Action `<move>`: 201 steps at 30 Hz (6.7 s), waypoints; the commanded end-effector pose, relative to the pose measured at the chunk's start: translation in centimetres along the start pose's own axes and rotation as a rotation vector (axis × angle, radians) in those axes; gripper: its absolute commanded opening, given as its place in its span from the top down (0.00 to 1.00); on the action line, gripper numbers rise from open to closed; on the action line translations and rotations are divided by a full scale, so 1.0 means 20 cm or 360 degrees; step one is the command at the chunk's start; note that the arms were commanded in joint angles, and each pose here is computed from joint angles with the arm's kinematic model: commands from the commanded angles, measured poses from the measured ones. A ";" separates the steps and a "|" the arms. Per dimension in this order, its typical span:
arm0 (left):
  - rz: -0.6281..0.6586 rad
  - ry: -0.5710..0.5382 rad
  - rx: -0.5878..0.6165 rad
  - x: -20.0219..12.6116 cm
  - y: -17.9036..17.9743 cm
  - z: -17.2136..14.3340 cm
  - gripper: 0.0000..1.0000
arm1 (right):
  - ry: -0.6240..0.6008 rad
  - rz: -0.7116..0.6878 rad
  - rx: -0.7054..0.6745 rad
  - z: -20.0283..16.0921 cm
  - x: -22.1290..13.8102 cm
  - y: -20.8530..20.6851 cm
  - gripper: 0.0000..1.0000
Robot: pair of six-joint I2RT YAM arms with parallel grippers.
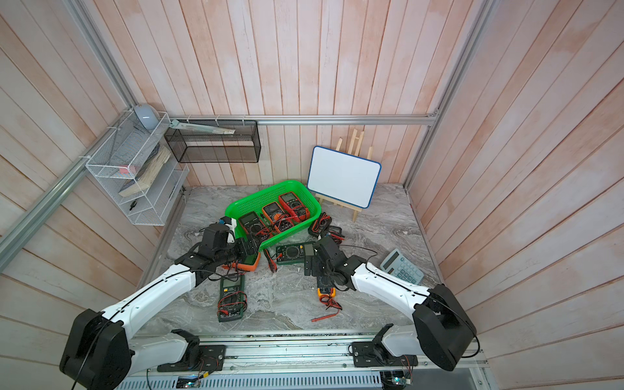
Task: Put the multimeter into the basket
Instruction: Pick up the multimeter from the center of the board, then place the multimeter in the basket.
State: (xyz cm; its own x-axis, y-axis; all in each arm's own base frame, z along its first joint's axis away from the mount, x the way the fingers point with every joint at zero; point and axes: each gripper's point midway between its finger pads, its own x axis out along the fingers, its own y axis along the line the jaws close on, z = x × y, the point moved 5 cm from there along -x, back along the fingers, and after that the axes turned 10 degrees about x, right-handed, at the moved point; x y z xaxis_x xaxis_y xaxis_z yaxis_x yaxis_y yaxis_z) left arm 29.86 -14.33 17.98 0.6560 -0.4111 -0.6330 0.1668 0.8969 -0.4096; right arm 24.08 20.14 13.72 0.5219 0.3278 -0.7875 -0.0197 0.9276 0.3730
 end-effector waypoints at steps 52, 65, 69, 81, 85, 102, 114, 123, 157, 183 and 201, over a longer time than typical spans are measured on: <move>0.0873 0.0679 -0.0210 -0.22 0.35 -0.57 0.00 | -0.0162 0.0482 -0.0036 0.14 -0.04 0.27 0.02; 0.0691 0.0733 -0.0089 -0.09 0.32 -0.60 0.00 | -0.0124 0.0483 -0.0043 0.11 -0.01 0.26 0.02; 0.0723 0.0787 -0.0111 -0.07 0.35 -0.65 0.00 | -0.0128 0.0477 -0.0045 0.12 -0.01 0.26 0.02; 0.0683 0.0837 -0.0183 -0.02 0.37 -0.75 0.12 | -0.0133 0.0460 -0.0060 0.13 -0.01 0.27 0.02; 0.0598 0.0801 -0.0201 -0.04 0.32 -0.74 0.53 | -0.0142 0.0450 -0.0061 0.14 -0.01 0.27 0.02; 0.0365 0.0375 -0.0336 -0.38 0.05 -0.40 1.00 | -0.0179 0.0443 -0.0043 0.22 0.00 0.29 0.02; 0.0206 -0.0083 -0.0186 -0.17 -0.14 0.23 1.00 | -0.0244 0.0442 0.0027 0.34 0.00 0.25 0.02; 0.0271 -0.0354 -0.0159 0.05 -0.08 0.76 1.00 | -0.0286 0.0409 0.0089 0.38 0.02 0.19 0.02; 0.0666 -0.0041 -0.0447 0.59 0.28 0.53 0.85 | -0.0262 0.0373 0.0177 0.32 0.10 0.03 0.02; 0.0565 -0.0252 -0.0543 0.36 0.18 0.64 0.00 | -0.0256 0.0365 0.0181 0.35 0.10 0.05 0.02; 0.0368 -0.0154 0.0179 0.07 -0.08 0.34 0.00 | -0.0235 0.0422 0.0318 0.44 0.05 0.03 0.02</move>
State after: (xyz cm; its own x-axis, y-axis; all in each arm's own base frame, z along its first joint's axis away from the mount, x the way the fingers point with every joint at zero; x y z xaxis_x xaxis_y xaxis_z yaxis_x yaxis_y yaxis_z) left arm 37.11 -15.36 22.69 0.7594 -0.1752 -0.6266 0.0126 0.9668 -0.2551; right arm 32.11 18.65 16.73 0.6592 0.4638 -0.5919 -0.0007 0.7875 0.6163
